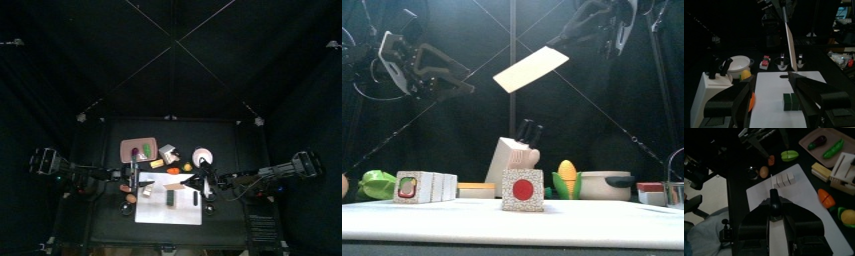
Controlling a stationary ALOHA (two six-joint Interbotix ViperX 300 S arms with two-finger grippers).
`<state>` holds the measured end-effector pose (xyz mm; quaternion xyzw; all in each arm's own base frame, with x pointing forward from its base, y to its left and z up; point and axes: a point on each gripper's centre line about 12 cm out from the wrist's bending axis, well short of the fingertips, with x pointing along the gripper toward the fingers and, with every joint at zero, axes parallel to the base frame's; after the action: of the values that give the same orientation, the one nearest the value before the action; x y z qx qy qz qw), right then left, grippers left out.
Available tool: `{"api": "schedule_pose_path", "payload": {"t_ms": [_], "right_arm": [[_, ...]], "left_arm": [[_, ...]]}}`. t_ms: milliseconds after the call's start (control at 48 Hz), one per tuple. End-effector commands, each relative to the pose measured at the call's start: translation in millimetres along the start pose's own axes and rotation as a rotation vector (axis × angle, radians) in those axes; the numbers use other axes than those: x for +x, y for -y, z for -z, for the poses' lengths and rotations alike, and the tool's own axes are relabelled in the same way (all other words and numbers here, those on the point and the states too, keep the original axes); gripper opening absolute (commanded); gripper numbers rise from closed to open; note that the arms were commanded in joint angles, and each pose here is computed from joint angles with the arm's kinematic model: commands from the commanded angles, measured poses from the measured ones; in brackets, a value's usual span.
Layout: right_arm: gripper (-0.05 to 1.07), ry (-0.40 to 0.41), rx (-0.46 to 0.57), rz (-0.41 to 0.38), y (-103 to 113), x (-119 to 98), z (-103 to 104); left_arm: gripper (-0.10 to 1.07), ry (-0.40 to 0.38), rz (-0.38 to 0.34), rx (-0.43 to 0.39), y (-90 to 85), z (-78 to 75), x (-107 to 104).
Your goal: Grab cleaver with other hand
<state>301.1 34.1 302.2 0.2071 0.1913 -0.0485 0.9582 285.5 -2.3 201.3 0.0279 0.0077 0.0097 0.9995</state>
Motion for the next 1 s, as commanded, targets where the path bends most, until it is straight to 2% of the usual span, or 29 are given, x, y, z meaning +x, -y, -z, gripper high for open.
{"api": "schedule_pose_path", "payload": {"t_ms": [0,375,500,646,979], "right_arm": [[0.50,0.044,-0.083,-0.030,-3.0,-4.6,-6.6],[0.50,0.009,0.051,-0.022,11.4,7.6,2.5],[0.50,0.013,0.004,-0.034,11.3,8.2,4.1],[0.50,0.035,-0.097,-0.035,11.0,6.5,1.2],[0.50,0.075,-0.205,0.012,22.7,7.8,-10.6]], "left_arm": [[0.91,0.030,0.007,0.004,1.3,-8.6,3.9],[0.91,0.027,0.037,0.012,8.7,-8.1,2.8],[0.91,0.027,0.077,0.021,17.6,-7.7,1.9],[0.91,0.028,0.104,0.010,27.3,-7.6,2.7],[0.91,0.061,0.031,-0.082,21.7,-10.2,22.8]]}}
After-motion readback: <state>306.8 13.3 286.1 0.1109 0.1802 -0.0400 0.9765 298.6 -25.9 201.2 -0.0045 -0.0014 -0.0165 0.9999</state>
